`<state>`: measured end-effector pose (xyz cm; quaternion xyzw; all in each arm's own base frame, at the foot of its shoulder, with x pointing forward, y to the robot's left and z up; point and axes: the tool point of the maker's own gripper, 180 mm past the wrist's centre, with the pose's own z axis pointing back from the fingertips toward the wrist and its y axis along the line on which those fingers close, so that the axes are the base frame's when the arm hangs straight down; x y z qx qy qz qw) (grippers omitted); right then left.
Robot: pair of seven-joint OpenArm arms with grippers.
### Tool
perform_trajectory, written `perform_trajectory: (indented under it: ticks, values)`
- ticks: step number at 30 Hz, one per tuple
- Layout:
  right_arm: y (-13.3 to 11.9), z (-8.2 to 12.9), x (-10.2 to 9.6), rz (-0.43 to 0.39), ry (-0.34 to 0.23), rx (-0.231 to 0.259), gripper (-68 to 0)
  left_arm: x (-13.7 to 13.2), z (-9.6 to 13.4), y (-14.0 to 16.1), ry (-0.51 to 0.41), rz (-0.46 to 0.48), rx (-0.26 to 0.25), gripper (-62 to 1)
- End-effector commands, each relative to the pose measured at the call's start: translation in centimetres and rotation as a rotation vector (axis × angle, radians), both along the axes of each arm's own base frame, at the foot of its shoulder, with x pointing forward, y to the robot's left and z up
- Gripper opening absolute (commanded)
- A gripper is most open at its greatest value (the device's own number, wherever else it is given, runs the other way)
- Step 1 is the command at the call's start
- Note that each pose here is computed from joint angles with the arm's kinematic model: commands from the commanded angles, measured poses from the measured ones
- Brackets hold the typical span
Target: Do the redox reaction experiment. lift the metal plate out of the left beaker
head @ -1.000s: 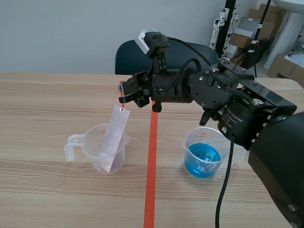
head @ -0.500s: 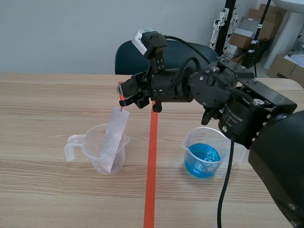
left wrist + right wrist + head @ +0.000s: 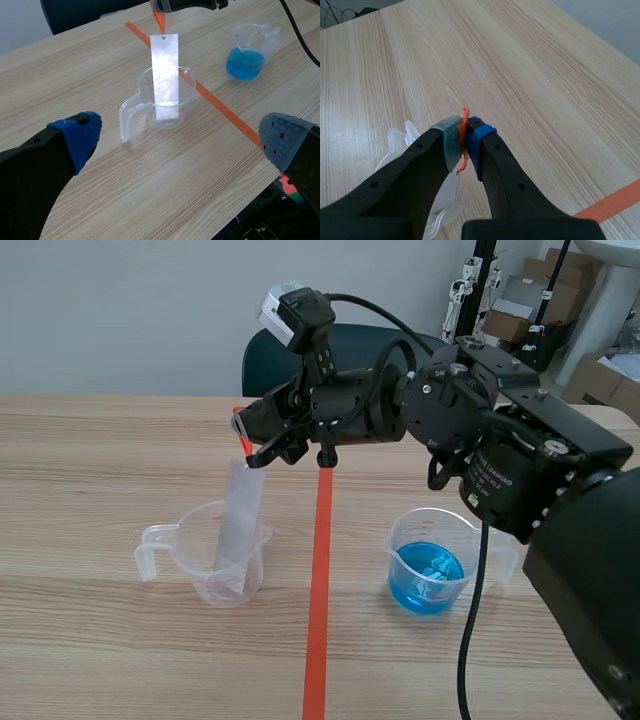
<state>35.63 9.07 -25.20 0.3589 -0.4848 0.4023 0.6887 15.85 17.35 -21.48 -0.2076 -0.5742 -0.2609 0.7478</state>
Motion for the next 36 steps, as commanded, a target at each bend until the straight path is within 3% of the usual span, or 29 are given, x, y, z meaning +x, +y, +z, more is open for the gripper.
perform_trajectory:
  ticks: [1,10,17,22,36]
  values:
    - [0.3,2.8,0.6,0.013,-0.068,0.039,-67.3,0.0,0.5,-0.3,-0.014,0.002,-0.026,1.4]
    - [0.7,3.2,0.1,0.030,-0.075,0.039,-67.3,0.0,0.5,-0.3,-0.015,0.002,-0.027,1.4]
    - [2.7,1.7,-2.3,0.109,-0.052,0.013,-67.3,0.0,0.6,-0.3,-0.017,0.002,-0.028,1.4]
    - [3.4,1.3,-3.6,0.137,-0.042,0.026,-67.3,0.0,0.6,-0.3,-0.017,0.002,-0.029,1.4]
    - [4.2,3.6,-6.3,0.179,-0.100,0.056,-67.3,0.0,0.6,-0.3,-0.017,0.002,-0.028,1.4]
